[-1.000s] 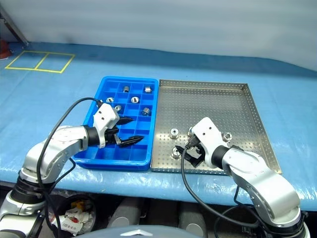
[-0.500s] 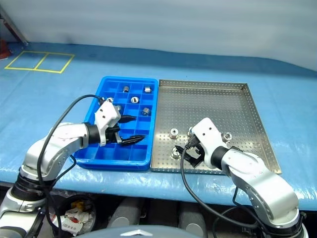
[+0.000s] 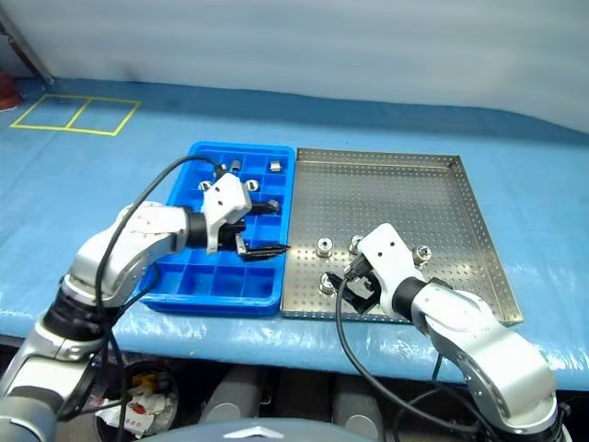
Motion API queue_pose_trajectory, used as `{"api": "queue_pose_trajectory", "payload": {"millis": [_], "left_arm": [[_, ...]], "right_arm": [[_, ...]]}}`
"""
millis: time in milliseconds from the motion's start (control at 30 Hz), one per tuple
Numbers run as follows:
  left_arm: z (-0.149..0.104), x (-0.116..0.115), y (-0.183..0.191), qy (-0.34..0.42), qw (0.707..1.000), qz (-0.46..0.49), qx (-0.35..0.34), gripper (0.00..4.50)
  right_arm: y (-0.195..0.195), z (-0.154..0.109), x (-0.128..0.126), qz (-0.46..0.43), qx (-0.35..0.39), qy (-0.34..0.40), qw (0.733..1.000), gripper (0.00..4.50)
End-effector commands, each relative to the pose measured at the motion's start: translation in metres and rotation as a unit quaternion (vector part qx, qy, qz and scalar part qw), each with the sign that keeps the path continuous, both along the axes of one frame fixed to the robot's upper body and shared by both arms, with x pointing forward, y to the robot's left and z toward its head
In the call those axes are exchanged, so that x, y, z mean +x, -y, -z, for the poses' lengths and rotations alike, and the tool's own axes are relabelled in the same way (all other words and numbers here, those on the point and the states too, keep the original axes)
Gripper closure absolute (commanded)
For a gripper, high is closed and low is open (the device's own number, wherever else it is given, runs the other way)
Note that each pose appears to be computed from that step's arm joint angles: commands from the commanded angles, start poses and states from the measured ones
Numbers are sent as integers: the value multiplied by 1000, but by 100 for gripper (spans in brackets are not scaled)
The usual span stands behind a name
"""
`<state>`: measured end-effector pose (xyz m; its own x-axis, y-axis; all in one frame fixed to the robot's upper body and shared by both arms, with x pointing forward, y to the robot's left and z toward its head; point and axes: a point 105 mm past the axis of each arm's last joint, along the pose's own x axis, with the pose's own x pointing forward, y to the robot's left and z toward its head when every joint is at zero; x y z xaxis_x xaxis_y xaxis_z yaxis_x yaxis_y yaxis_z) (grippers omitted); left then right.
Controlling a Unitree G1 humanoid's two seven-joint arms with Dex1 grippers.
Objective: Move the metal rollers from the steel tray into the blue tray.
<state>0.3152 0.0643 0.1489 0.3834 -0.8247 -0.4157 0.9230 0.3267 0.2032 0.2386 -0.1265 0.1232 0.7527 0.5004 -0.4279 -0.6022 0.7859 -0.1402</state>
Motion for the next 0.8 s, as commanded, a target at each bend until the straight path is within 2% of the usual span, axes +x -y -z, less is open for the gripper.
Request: {"api": "queue_pose_trajectory", "payload": {"millis": [33,367,800], "left_arm": [[0,10,16,17,999,27,22,4],[22,33,64,13,993,89,76,4],[52,49,73,16,979,113,168,4]], "right_arm": [[-1,-13,-3,8,7,36,999,0],[2,-9,-12,42,16,41,998,0],[4,-9,-14,59,21,48,997,0]]}}
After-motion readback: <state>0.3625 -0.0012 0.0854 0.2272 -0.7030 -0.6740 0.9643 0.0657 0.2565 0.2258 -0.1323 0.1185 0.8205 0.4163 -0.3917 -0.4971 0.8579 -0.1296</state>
